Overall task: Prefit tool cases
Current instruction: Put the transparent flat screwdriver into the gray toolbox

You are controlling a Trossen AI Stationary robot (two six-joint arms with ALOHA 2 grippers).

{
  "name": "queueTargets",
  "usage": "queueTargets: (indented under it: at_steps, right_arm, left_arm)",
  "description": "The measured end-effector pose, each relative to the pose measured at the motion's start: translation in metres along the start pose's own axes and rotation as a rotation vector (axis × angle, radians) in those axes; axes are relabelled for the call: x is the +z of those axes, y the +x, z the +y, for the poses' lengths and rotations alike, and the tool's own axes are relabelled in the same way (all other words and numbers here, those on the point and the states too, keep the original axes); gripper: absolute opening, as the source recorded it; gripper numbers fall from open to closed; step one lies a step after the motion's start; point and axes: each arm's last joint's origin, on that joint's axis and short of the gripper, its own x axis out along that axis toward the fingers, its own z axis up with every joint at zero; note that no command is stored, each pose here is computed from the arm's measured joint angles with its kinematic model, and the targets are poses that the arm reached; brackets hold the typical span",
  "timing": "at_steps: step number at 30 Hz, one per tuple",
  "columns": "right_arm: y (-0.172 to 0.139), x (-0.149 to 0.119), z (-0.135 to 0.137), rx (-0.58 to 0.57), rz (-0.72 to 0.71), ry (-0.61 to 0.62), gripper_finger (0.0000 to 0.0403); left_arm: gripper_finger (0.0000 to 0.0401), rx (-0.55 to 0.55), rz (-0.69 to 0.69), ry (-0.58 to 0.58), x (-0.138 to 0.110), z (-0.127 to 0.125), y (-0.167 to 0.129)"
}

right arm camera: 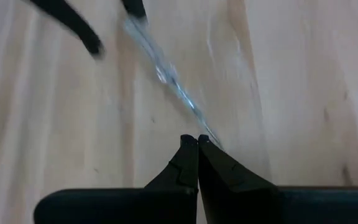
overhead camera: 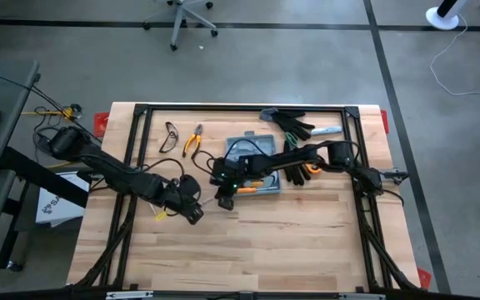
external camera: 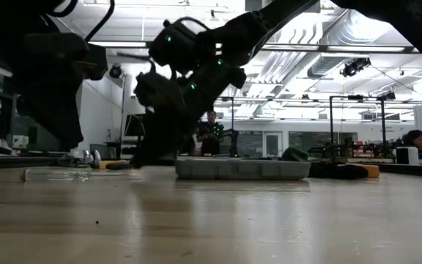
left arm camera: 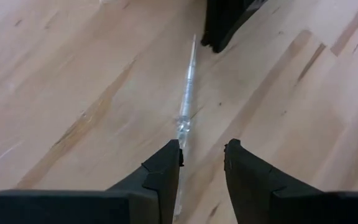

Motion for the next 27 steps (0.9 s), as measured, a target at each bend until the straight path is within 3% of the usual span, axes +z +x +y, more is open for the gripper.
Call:
queueTargets:
  at_steps: [22, 27]
  right_arm:
    - [0.015, -0.007, -0.012, 0.003, 0.038, 0.025, 0.0000]
    - [0.016, -0.008, -0.011, 0.004, 0.043, 0.024, 0.0000]
  left_arm:
    - [0.0113, -0.016, -0.001, -0.012, 0.000, -0.002, 0.003]
    - [0.0113, -0.021, 0.017, 0.043, -0.001, -0.002, 0.003]
